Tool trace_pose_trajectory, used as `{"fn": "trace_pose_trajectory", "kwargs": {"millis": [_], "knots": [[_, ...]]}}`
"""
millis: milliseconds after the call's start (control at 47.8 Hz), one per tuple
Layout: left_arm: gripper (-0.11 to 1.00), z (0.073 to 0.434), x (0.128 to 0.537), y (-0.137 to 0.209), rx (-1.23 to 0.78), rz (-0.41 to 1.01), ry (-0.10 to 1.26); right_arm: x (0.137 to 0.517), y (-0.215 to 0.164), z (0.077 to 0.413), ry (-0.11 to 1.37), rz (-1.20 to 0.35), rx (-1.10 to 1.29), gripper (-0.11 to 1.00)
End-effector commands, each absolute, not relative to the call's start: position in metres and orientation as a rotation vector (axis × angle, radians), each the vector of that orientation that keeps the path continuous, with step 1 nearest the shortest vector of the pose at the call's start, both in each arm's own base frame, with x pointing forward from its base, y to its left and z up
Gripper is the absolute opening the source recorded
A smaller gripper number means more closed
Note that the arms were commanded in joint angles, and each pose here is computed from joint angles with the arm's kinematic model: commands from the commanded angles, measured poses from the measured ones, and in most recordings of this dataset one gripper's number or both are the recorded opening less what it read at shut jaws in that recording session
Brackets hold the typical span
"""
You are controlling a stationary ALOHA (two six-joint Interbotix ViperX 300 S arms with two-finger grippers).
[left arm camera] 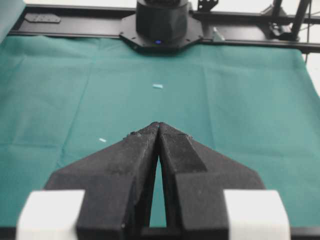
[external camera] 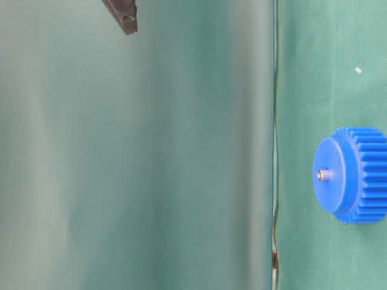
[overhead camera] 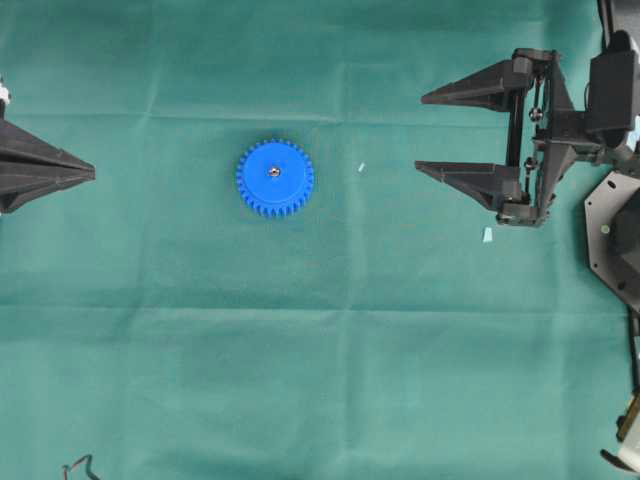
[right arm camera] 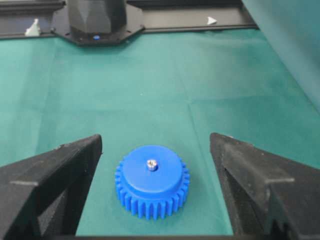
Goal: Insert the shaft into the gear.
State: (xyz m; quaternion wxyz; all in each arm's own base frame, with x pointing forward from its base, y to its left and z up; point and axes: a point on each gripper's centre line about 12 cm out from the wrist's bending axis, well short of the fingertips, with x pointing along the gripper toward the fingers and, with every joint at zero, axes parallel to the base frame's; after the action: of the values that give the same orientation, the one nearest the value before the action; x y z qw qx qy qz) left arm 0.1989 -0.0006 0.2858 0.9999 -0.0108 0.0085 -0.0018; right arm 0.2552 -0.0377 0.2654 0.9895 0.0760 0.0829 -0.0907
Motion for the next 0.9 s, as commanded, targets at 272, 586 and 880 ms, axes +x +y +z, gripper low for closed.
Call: {"fn": "trace_pose_trajectory", "kwargs": {"millis": [272,586,880], "knots": [[0.00,0.2957,0.2010,-0.0013,-0.019,-0.007,-0.009,0.2567,-0.0376,0.2703,0.150,-0.180,0.147,0.90],[0.00,0.2951,0.2009,-0.0013,-0.019,-0.007,-0.008,0.2565,-0.0376,0.2697,0.152,-0.180,0.147,0.90],[0.00,0.2944,0.2009,-0.0012,-0.017,-0.007,-0.001,0.2572,-0.0376,0.2696,0.153,-0.180,0.146,0.90]]}}
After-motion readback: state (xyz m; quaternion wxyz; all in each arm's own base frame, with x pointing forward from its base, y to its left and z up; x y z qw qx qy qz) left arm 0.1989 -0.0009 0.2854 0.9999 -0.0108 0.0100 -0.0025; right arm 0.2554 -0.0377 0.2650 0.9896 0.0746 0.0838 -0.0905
